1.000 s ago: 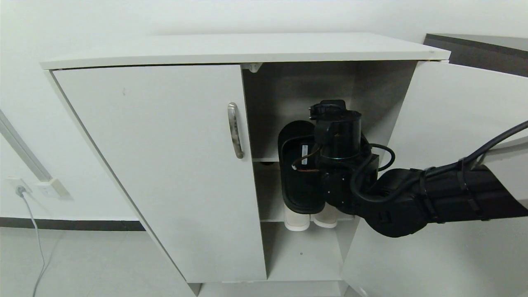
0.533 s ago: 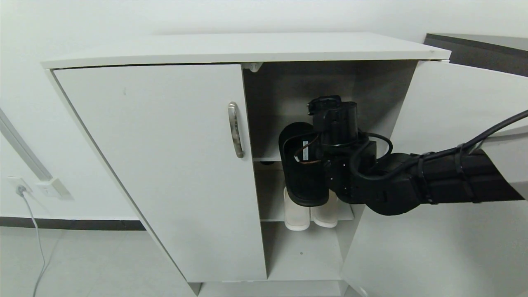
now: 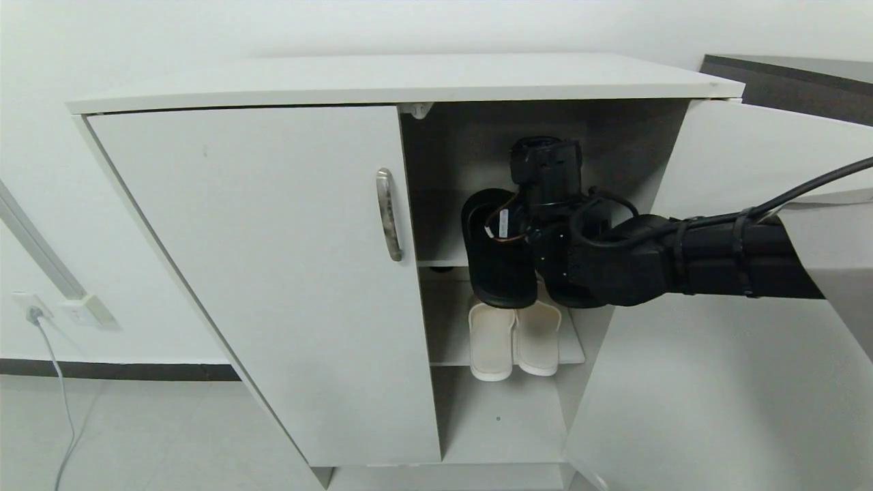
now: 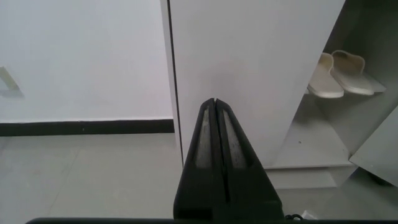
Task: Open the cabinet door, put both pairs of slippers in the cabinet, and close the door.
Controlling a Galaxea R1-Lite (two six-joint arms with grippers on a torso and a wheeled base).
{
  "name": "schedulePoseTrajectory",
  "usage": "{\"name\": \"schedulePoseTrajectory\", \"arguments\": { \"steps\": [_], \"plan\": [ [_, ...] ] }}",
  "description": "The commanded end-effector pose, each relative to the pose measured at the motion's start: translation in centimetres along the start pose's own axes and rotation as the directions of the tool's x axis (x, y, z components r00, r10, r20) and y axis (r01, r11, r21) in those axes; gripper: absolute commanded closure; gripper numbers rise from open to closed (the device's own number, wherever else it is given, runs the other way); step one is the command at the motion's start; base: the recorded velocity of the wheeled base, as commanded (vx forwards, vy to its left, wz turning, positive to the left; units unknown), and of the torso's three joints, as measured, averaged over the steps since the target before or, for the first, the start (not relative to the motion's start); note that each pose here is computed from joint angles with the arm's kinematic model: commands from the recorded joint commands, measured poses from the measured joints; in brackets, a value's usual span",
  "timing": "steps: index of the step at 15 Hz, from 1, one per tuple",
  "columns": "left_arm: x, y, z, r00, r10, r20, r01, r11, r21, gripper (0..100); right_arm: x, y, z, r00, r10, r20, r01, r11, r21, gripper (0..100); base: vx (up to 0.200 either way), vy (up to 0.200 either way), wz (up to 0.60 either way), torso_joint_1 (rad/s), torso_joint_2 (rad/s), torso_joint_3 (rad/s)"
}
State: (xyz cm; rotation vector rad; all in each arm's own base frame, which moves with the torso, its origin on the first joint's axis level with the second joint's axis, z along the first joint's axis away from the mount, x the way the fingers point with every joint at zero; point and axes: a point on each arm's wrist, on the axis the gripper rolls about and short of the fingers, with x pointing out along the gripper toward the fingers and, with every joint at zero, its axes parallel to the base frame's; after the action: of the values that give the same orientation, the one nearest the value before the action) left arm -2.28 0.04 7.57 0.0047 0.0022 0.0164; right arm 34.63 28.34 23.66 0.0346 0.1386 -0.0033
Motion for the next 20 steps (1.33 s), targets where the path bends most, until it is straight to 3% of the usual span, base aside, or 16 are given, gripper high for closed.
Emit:
{"name": "schedulePoseTrajectory", "arguments": {
  "steps": [1,20],
  "plan": [
    [0.0,0.0,0.0,1.0,0.0,0.001,0.0,1.0,0.0,100,0.5,0.2,-0.5,1.0,-0.004,-0.006,0.004,1.0,-0.004,100,0.2,0.0,0.0,0.002,0.0,0.002],
    [0.0,0.0,0.0,1.0,0.005,-0.001,-0.005,1.0,-0.002,100,2.9,0.2,-0.4,0.999,-0.034,0.018,0.034,0.999,0.015,100,0.011,0.0,0.0,0.0,0.0,0.0]
  ]
}}
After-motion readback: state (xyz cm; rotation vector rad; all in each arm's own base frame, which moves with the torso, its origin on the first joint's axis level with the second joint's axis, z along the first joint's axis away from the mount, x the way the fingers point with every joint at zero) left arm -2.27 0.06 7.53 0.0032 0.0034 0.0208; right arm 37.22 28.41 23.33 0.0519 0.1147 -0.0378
